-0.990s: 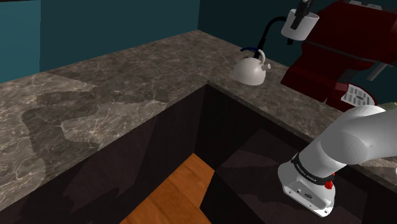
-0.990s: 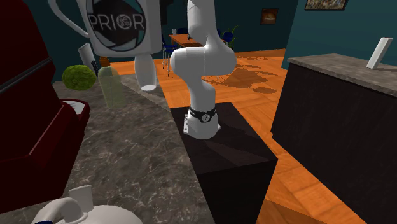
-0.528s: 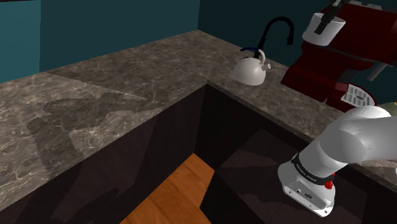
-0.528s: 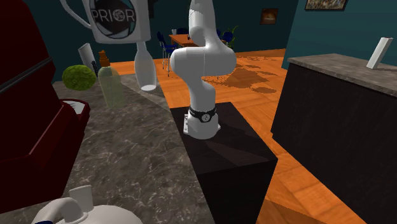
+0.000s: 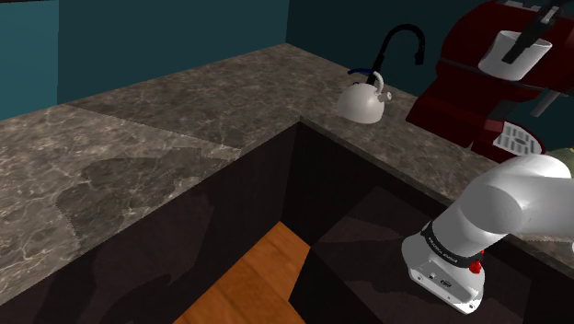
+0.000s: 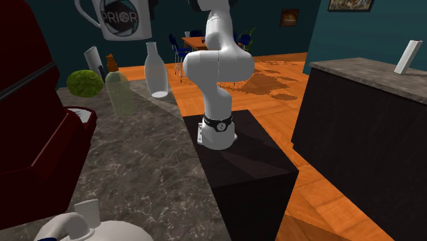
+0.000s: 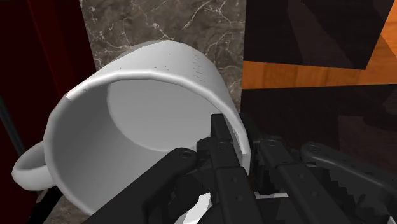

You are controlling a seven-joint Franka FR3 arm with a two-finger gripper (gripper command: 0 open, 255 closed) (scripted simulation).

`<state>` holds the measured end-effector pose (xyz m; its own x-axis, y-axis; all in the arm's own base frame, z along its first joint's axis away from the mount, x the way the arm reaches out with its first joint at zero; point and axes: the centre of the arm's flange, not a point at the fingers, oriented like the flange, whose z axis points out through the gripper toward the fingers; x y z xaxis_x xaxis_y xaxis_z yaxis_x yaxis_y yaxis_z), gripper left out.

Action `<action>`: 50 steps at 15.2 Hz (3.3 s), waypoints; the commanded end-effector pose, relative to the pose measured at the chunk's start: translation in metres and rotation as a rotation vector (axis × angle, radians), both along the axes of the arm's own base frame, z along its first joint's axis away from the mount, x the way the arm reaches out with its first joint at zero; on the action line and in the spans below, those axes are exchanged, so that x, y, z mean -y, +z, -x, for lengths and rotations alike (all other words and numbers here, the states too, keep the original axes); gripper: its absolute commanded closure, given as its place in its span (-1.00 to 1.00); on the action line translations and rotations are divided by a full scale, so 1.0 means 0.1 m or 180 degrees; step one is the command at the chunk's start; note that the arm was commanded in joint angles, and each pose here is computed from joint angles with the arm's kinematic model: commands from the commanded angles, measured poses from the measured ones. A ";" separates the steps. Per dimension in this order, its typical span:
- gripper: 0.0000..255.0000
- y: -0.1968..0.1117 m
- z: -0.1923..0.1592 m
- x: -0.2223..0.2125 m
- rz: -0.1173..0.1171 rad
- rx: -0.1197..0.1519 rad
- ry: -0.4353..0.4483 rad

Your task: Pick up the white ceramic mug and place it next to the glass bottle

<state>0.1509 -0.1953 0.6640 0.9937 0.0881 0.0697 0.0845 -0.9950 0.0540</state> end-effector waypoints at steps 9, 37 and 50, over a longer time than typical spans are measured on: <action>1.00 0.00 1.30 0.30 -0.0001 -0.0003 0.0003; 1.00 -0.90 2.77 0.64 -0.0001 -0.0003 0.0003; 1.00 -1.59 2.77 0.64 -0.0001 -0.0003 0.0003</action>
<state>-0.1252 -0.2584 0.5103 0.9937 0.0887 0.0689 0.0851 -0.9949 0.0539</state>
